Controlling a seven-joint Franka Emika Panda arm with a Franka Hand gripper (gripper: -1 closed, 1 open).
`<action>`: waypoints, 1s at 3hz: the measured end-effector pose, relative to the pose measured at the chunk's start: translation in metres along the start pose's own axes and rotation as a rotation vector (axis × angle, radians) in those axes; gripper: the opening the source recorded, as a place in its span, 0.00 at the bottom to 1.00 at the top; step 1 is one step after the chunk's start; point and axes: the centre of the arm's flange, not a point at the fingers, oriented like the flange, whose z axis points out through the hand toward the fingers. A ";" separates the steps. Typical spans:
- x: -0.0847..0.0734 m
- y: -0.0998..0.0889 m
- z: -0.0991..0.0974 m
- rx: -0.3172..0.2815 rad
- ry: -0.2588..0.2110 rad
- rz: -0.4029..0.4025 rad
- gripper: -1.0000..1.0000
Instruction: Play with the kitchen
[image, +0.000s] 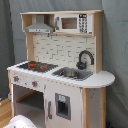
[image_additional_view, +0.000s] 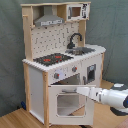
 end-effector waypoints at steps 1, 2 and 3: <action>0.002 -0.010 0.004 0.009 0.005 0.095 1.00; 0.001 -0.025 0.011 0.025 -0.009 0.182 1.00; -0.005 -0.041 0.021 0.038 -0.036 0.262 1.00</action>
